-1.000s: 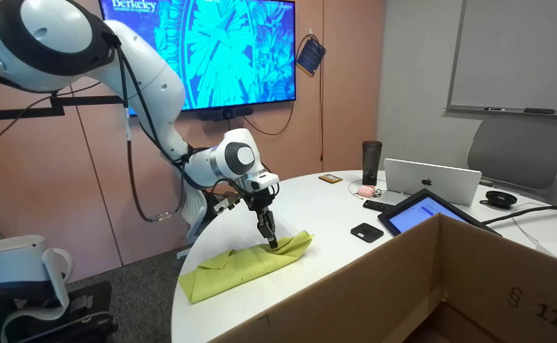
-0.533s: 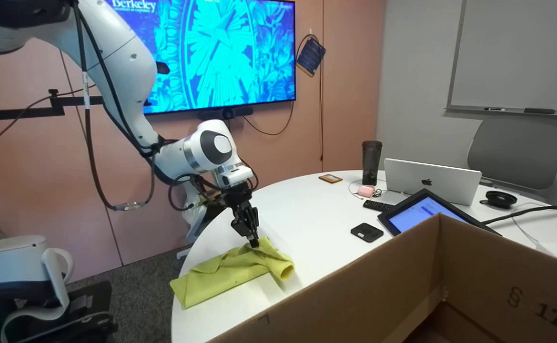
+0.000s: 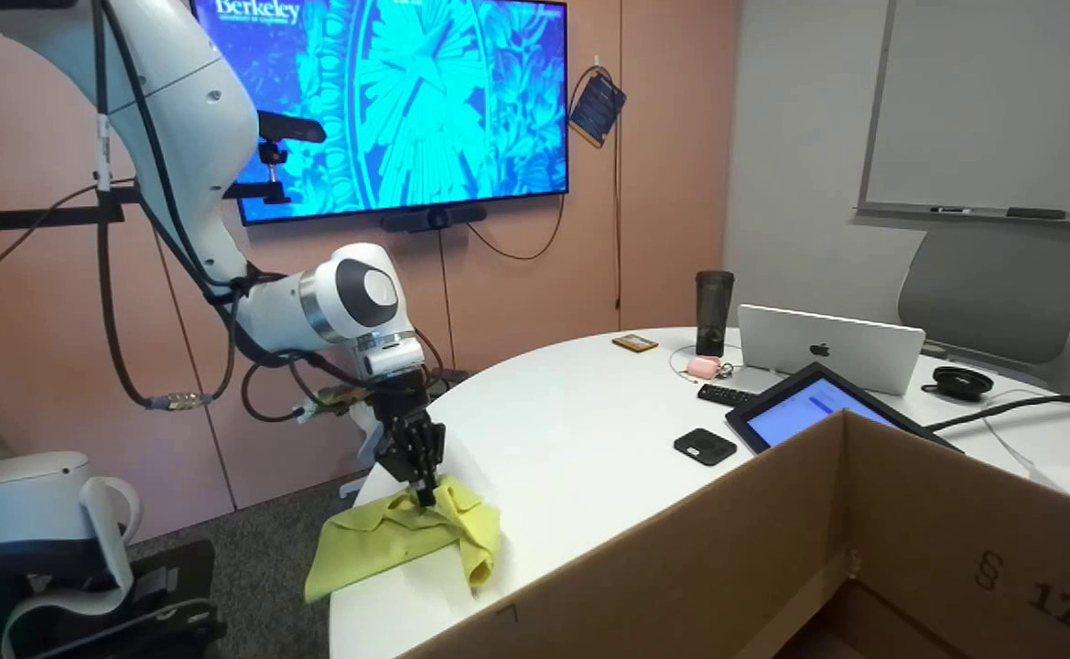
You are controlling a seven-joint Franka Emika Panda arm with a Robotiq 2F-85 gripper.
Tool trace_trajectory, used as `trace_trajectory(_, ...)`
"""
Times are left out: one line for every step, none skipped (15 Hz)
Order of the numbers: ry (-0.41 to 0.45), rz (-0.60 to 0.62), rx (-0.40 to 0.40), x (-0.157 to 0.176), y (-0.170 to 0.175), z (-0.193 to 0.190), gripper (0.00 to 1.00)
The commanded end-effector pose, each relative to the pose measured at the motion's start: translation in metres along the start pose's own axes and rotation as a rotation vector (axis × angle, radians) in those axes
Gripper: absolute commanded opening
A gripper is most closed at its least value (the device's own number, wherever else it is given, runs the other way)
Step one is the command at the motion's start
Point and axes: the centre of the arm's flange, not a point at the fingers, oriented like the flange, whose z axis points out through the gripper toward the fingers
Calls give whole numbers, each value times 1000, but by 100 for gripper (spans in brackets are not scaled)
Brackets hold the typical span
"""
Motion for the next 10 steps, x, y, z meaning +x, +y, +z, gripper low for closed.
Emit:
trace_trajectory(-50,21,-59,-23,-3,18,2)
trace_trajectory(-74,0,-74,-30,-17,31,2)
trace_trajectory(-101,-3,-92,-36,-25,40,2)
trace_trajectory(-140,-29,-99,-44,-37,50,3)
trace_trajectory(-160,-42,-110,-50,-46,60,2)
trace_trajectory(-194,-55,-93,-53,-56,65,3)
trace_trajectory(-233,-69,-70,-52,-65,63,2)
trace_trajectory(-257,-83,-56,-51,-71,66,2)
trace_trajectory(-261,-86,-72,-49,-75,68,3)
trace_trajectory(-272,-87,-79,-47,-76,69,2)
